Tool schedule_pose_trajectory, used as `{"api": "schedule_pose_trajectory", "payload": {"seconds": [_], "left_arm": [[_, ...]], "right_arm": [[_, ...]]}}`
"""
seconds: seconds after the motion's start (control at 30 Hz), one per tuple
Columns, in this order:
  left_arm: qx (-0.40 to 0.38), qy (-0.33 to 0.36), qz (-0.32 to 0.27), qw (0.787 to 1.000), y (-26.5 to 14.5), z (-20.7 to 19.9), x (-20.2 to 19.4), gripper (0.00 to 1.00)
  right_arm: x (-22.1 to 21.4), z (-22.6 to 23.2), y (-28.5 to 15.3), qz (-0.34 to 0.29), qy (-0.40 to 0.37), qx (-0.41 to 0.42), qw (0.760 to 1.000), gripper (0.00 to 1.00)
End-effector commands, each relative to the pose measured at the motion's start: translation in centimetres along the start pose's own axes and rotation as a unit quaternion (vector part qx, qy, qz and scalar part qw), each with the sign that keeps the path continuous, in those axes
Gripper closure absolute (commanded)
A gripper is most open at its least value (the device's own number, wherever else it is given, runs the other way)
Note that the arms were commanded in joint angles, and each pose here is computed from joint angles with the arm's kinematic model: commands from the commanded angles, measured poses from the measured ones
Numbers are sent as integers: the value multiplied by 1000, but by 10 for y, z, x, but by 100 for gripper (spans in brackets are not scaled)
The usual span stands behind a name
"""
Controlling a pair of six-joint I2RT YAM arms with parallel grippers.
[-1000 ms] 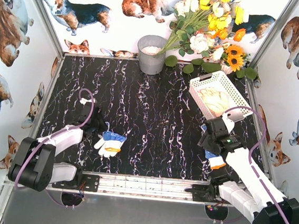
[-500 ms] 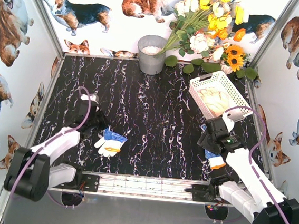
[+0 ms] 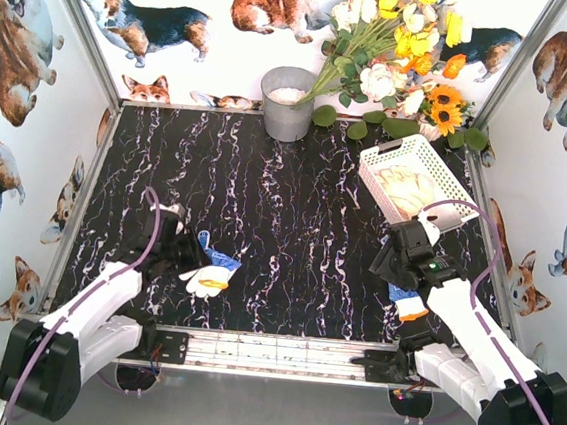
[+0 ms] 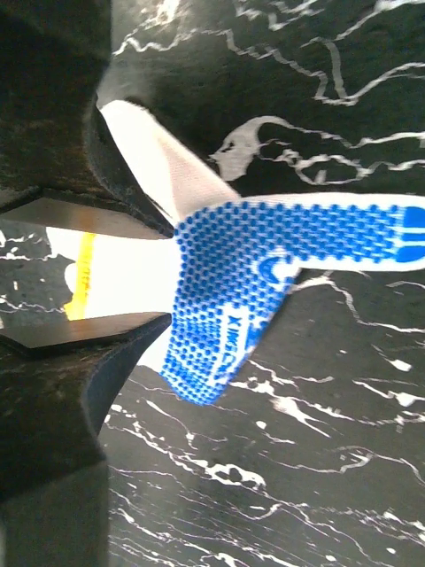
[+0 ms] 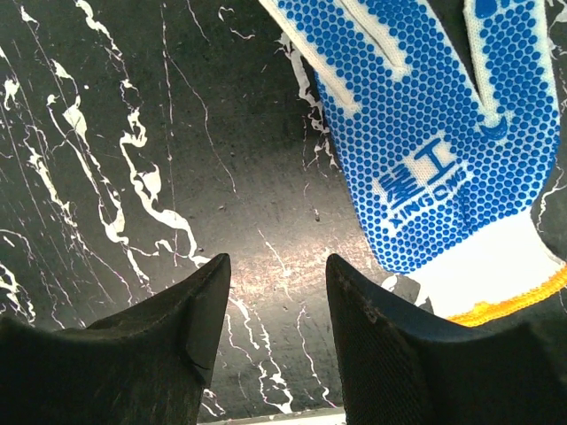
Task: Put the gloves into the storage basket
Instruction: Adjust the glove at the center of the board.
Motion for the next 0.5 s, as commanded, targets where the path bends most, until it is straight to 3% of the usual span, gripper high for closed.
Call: {"api": "schedule_pose_trajectory", "payload": {"seconds": [0.0,0.17,0.27,0.47], "left_arm": [[-6,-31,27,999,-6,-2,-18,66],[6,-35,37,999,0,4,-24,68],[-7,-35,44,998,6,2,-27,81],[-2,-32,41,999,10,4,-26,79]], "right_arm": [[7,11,4,-15,14,25,999,51],[5,11,5,-10,15,24,1000,51],[4,10,6,-10,15,22,1000,51],[3,8,5,-11,14,21,1000,51]]}}
Point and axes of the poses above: each gripper's point midway between its finger pads, its own y axis out along the fingers, its own z axis along the line the jaws close on, x = y × z, the point moved 3 cm from there along -y, back along the fingers, and after that the axes turned 5 degrees about y, right-handed, at the moved point
